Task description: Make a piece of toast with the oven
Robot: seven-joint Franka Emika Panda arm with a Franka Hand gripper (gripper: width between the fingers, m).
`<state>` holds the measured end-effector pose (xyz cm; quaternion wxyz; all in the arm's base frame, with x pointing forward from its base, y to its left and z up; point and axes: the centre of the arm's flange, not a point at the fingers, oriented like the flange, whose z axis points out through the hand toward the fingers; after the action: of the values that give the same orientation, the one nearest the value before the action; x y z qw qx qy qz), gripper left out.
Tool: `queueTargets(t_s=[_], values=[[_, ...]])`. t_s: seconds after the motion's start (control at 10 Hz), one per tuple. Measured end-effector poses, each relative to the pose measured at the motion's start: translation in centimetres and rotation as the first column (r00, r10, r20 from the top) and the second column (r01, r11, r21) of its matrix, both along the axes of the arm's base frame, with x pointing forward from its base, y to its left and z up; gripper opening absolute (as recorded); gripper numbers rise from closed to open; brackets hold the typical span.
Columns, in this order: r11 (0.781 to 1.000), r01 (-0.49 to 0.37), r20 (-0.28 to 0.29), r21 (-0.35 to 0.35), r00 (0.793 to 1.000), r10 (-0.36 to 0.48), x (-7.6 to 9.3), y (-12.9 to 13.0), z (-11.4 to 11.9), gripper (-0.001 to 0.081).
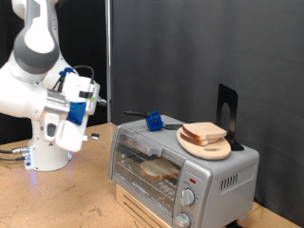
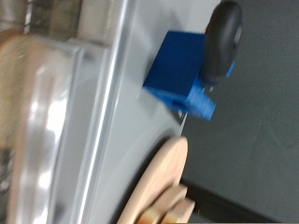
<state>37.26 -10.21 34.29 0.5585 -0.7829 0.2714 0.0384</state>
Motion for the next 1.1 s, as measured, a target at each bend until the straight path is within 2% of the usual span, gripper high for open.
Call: queueTargets(t_s=[0.1, 0.2, 0.4, 0.6, 0.7, 1.1], values=[[1.000, 0.013, 0.013, -0.007, 1.000, -0.013, 0.1, -1.0, 0.2, 0.0682], [1.000, 0.006, 0.007, 0.002, 1.000, -0.006, 0.1, -0.8, 0.1, 0.0682], [1.000, -0.013, -0.067, 0.023, 0.998, 0.015, 0.7, -0.8, 0.2, 0.0682], [0.999, -0.017, -0.142, 0.029, 0.990, 0.021, 3.1, -1.7, 0.4, 0.0682], [0.999, -0.015, -0.152, 0.031, 0.988, 0.019, 4.4, -2.4, 0.1, 0.0682], [0.997, -0.069, -0.122, 0.021, 0.990, 0.071, 8.4, -5.9, -1.8, 0.0682]])
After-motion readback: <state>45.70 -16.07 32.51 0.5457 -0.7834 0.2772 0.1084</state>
